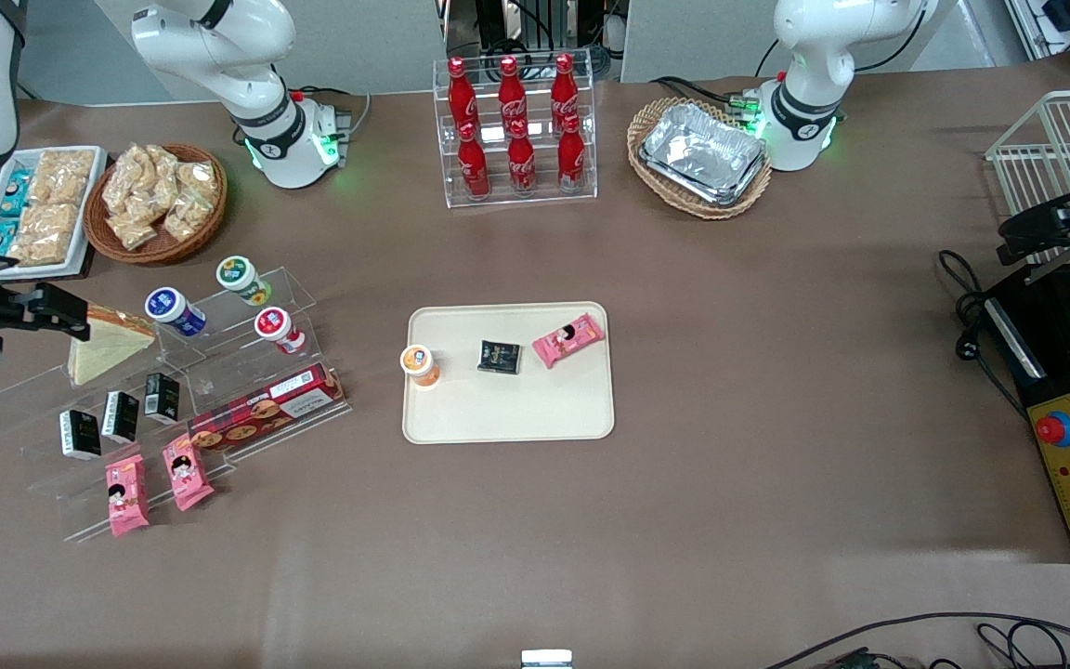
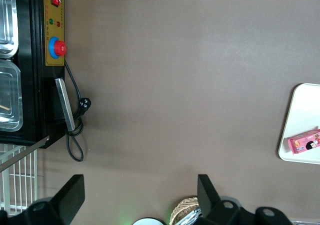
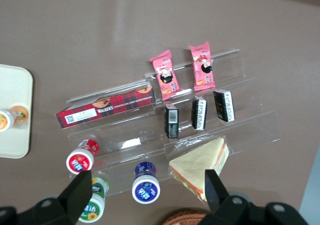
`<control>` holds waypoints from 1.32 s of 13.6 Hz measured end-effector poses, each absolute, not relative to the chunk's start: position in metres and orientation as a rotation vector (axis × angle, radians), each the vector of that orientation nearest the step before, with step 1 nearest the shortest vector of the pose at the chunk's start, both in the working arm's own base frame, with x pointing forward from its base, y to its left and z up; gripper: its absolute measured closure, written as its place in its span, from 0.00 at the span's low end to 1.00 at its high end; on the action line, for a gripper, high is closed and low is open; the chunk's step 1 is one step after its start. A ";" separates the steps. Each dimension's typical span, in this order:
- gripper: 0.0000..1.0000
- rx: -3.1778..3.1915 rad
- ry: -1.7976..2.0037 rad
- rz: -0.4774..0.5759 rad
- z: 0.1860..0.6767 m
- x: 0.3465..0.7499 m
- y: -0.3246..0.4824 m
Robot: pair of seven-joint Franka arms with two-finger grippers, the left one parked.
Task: Place sandwich on tray
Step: 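Move the right gripper over the wrapped triangular sandwich on the shelf, then lower the right gripper and close it on the wrapped sandwich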
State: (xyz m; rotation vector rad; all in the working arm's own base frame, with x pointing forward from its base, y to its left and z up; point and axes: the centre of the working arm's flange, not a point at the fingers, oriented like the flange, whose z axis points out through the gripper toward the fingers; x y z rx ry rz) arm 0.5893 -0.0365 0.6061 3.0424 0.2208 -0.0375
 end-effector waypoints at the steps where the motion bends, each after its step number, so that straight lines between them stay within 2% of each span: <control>1: 0.00 3.042 0.199 -0.035 0.606 0.589 -0.044; 5: 0.00 3.077 -0.003 -0.043 0.604 0.580 -0.111; 9: 0.00 3.046 -0.459 -0.065 0.599 0.573 -0.131; 13: 0.00 2.954 -0.843 -0.132 0.591 0.565 -0.142; 18: 0.00 2.855 -1.108 -0.290 0.546 0.540 -0.194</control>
